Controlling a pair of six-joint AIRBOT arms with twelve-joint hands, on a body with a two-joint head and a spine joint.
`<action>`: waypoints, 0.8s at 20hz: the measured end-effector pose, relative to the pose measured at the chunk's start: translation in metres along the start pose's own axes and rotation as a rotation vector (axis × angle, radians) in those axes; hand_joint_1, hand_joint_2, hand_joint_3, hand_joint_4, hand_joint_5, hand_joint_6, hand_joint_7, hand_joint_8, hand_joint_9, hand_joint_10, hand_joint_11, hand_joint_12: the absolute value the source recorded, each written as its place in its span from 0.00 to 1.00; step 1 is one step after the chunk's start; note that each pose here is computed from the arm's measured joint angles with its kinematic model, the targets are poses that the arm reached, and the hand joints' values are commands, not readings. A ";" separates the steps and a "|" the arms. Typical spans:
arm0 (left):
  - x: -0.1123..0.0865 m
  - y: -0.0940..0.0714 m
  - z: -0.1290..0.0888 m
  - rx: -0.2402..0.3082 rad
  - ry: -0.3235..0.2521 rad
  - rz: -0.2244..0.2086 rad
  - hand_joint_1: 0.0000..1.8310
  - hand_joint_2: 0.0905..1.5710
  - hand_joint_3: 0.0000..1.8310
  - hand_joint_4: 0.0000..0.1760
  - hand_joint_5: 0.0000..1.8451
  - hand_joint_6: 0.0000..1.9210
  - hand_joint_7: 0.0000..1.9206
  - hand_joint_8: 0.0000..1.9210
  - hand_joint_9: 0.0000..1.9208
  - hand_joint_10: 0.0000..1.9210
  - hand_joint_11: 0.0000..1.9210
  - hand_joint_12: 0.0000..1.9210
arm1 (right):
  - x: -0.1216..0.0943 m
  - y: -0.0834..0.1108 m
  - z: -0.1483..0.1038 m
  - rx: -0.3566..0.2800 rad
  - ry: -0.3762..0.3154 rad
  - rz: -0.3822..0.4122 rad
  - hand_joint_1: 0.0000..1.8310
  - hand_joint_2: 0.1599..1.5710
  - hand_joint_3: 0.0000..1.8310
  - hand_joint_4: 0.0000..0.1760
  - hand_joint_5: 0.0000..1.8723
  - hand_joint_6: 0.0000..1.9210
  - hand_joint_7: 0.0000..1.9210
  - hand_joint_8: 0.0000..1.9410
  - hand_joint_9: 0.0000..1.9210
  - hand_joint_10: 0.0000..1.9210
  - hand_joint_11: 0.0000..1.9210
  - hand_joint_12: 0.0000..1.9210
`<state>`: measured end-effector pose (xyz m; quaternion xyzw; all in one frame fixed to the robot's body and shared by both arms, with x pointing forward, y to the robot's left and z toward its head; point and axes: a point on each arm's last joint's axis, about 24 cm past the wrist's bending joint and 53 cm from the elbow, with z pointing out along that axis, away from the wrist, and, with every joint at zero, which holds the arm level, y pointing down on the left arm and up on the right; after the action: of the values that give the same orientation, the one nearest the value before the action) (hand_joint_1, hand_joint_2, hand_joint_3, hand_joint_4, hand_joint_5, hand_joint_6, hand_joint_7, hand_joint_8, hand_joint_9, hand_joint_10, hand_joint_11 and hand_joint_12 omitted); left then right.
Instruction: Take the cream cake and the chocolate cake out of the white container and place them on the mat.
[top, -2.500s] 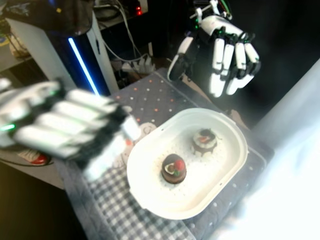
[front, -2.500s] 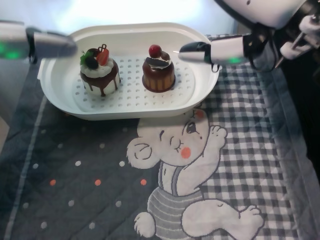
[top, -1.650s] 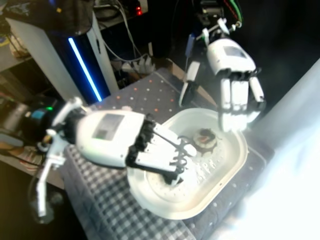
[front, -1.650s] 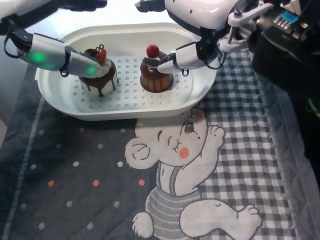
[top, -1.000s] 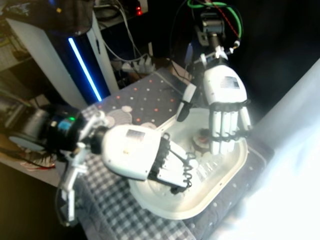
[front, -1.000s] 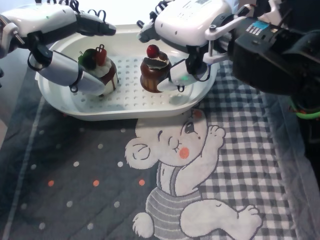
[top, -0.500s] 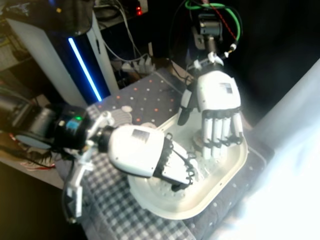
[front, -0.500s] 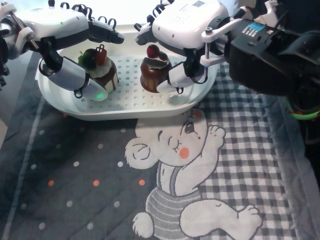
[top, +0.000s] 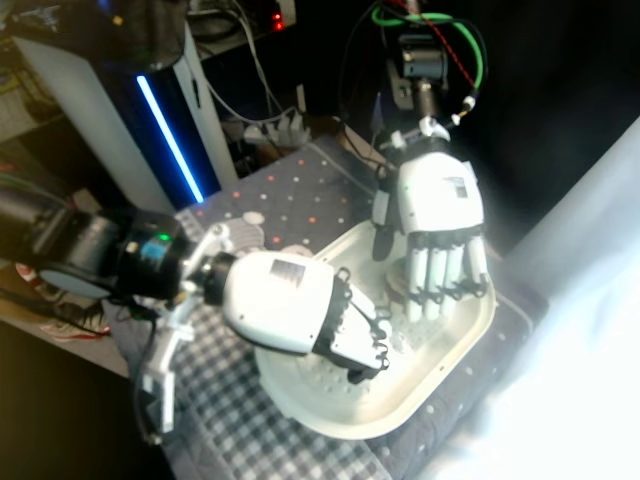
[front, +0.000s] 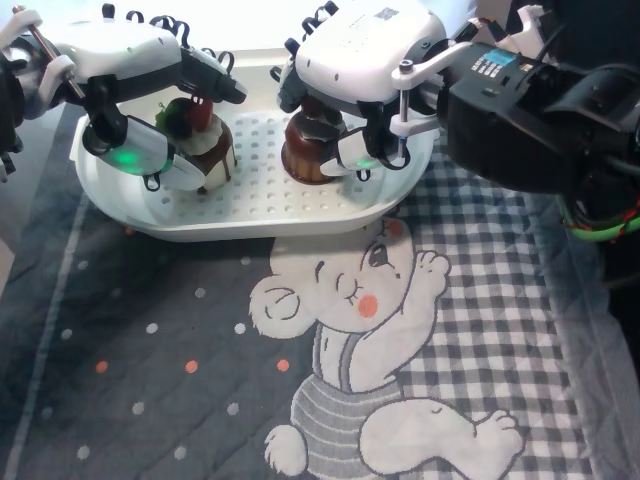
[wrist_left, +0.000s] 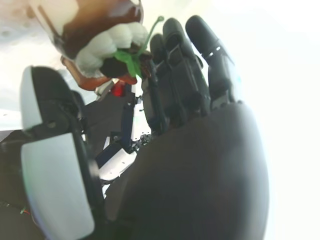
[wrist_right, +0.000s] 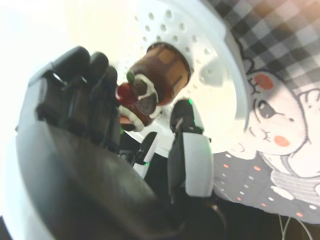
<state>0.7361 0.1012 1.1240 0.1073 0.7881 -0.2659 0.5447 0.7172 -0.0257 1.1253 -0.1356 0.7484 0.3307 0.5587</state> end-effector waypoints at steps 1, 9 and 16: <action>0.000 0.000 0.000 0.000 0.000 0.000 0.60 0.68 0.01 0.00 0.40 0.02 0.43 0.03 0.42 0.05 0.15 0.66 | 0.001 0.001 0.000 -0.001 0.003 0.001 0.66 0.61 0.00 0.00 0.47 0.01 0.49 0.01 0.41 0.27 0.25 0.70; 0.001 -0.001 0.003 0.000 -0.001 -0.006 0.81 0.74 0.00 0.00 0.41 0.63 0.42 0.61 0.42 0.68 0.32 0.91 | 0.000 0.001 0.001 -0.001 0.000 0.002 0.66 0.70 0.00 0.00 0.52 0.54 0.45 0.60 0.43 0.47 0.30 0.81; 0.001 0.000 0.003 -0.002 0.002 -0.011 0.81 0.75 0.00 0.00 0.40 0.63 0.42 0.61 0.41 0.69 0.31 0.93 | 0.001 0.000 0.001 0.000 0.002 0.003 0.66 0.70 0.00 0.00 0.52 0.52 0.45 0.62 0.42 0.50 0.29 0.82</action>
<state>0.7379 0.0992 1.1218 0.1026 0.7895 -0.2682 0.5424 0.7171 -0.0250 1.1246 -0.1350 0.7493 0.3312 0.5574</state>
